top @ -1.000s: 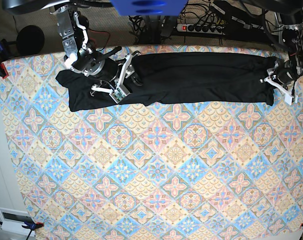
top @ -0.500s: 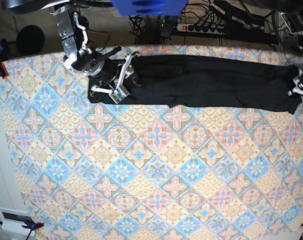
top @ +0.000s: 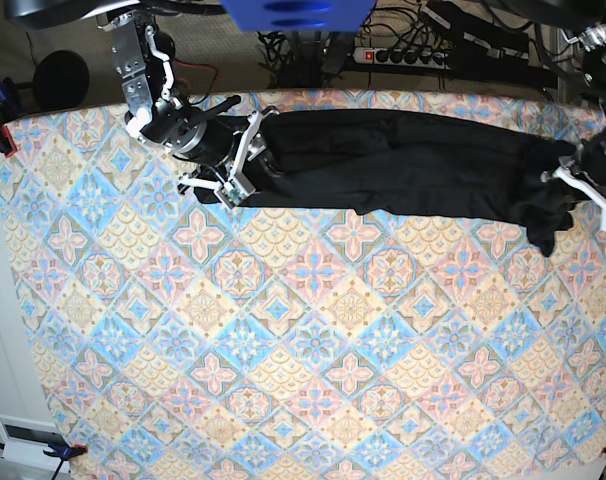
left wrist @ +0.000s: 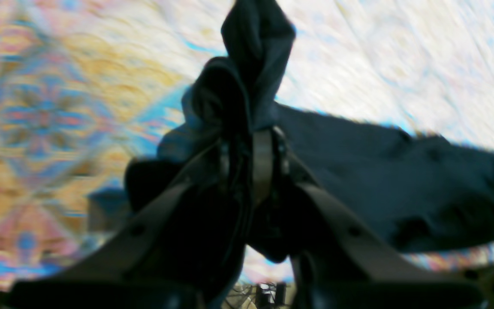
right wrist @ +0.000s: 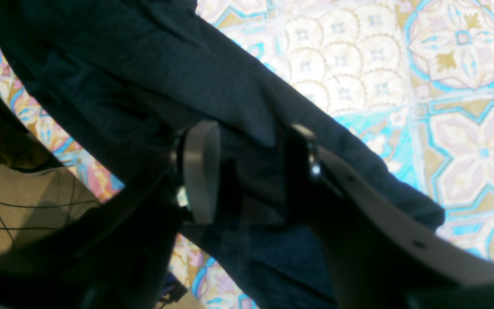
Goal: Layout the t-shirt on the table in an organized manner, then fold the t-shirt properly
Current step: 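Lift the strip end with the left gripper and fold it toward the right gripper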
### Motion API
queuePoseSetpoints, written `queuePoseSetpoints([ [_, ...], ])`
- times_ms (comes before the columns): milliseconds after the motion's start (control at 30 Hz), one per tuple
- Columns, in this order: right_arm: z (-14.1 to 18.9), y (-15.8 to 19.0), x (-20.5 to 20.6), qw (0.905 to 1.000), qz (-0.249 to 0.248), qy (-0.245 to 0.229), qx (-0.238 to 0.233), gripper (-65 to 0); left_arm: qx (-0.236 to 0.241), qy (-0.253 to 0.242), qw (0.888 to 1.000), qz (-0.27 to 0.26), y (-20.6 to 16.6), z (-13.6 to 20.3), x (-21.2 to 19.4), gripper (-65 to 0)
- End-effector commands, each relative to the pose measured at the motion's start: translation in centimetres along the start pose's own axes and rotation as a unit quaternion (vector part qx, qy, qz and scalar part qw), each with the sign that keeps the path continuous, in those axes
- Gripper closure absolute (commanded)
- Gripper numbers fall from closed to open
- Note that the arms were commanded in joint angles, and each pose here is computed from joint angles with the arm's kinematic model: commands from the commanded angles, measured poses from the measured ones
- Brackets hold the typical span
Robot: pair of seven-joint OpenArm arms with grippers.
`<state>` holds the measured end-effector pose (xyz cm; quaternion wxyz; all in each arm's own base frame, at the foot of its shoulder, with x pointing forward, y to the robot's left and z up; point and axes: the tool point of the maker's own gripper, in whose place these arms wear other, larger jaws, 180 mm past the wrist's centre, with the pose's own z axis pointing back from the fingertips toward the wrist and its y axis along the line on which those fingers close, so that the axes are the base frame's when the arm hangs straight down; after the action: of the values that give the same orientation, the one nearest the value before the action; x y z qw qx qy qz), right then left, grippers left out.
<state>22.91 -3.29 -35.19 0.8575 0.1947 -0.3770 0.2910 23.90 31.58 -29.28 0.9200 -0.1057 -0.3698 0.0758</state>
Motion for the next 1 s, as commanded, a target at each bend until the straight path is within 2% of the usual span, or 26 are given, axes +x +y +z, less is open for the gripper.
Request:
queuePoseSetpoints([
  [0,0.5,-0.6,1.2,0.9997,0.003,-0.022,-0.005,-23.7,-0.005,-0.023,1.000,-0.014,-0.7,0.6,1.4,0.0],
  [233,0.7,-1.4,1.2,0.9996,-0.001,-0.024,-0.017,-23.7,-0.038,-0.011,0.999,0.025,-3.6,-0.6,-1.4,0.0],
  [367,0.8,-1.4,1.2,0.9996,0.000,-0.024,-0.017,-23.7,-0.080,0.015,0.997,0.018,-6.7,-2.3,-2.9,0.0],
  [467,0.8,-1.4,1.2,0.9996,0.000,-0.024,-0.017,-23.7,-0.101,0.006,0.995,0.027,-8.3,-3.3,-3.3,0.0],
  [733,0.8,-1.3,1.1,0.9996,-0.001,-0.022,-0.016,-23.7,-0.121,0.056,0.990,0.042,-11.2,-6.5,-6.9,0.0],
  [967,0.8,-1.3,1.0,0.9996,-0.001,-0.022,-0.016,-23.8,-0.148,0.089,0.985,0.015,-13.9,-7.3,-8.7,-1.8],
])
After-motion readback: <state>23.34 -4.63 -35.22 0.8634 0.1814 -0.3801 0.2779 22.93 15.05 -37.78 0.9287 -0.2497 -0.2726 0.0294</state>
